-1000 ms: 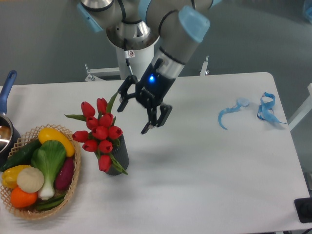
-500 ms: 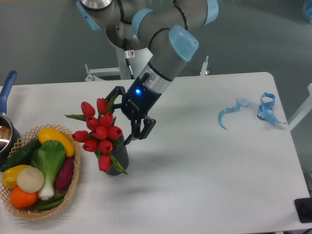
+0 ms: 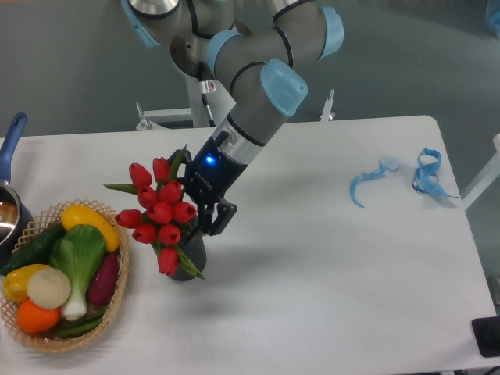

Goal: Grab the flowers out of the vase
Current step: 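Lower the gripper around the tulip stems and close it, then lift the gripped tulip bouquet up out of the vase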

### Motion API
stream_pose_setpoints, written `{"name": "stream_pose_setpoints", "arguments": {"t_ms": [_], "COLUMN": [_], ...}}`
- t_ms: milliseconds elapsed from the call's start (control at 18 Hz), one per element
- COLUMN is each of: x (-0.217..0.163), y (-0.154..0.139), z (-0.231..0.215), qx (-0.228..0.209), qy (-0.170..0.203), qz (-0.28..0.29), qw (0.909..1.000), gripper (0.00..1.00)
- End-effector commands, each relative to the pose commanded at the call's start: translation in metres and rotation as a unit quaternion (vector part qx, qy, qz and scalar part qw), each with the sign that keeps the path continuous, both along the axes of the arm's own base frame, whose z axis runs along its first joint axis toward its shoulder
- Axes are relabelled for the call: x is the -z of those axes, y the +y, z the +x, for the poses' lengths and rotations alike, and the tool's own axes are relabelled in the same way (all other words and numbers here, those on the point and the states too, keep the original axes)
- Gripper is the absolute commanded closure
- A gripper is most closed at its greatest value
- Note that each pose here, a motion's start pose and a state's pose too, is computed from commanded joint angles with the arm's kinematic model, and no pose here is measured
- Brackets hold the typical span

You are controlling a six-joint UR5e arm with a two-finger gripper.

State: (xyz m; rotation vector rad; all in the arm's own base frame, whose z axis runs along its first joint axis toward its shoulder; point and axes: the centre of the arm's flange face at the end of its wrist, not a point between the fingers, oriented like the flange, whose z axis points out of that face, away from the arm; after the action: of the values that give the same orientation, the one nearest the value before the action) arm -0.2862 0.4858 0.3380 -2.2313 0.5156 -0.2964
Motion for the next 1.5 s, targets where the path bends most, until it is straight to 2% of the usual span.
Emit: {"name": "stream_pose_setpoints", "arguments": {"t_ms": [167, 222, 722, 944, 1167, 1500], "x": [-0.001, -0.001, -0.011, -0.041, -0.071, -0.117], "y": [0.000, 0.000, -0.004, -0.010, -0.015, -0.027], "z": [0.000, -0.001, -0.008, -0.002, 0.002, 0.009], "qx": [0.000, -0.001, -0.013, -0.038, -0.053, -0.082], "qy": [-0.005, -0.006, -0.004, -0.008, -0.029, -0.027], "qz": [0.005, 0.005, 0.009, 0.014, 0.041, 0.056], "qw": [1.0000, 1.0000, 0.9999, 0.9991, 0.9973, 0.9946], "gripper": [0.63, 0.65, 0.69, 0.69, 0.69, 0.69]}}
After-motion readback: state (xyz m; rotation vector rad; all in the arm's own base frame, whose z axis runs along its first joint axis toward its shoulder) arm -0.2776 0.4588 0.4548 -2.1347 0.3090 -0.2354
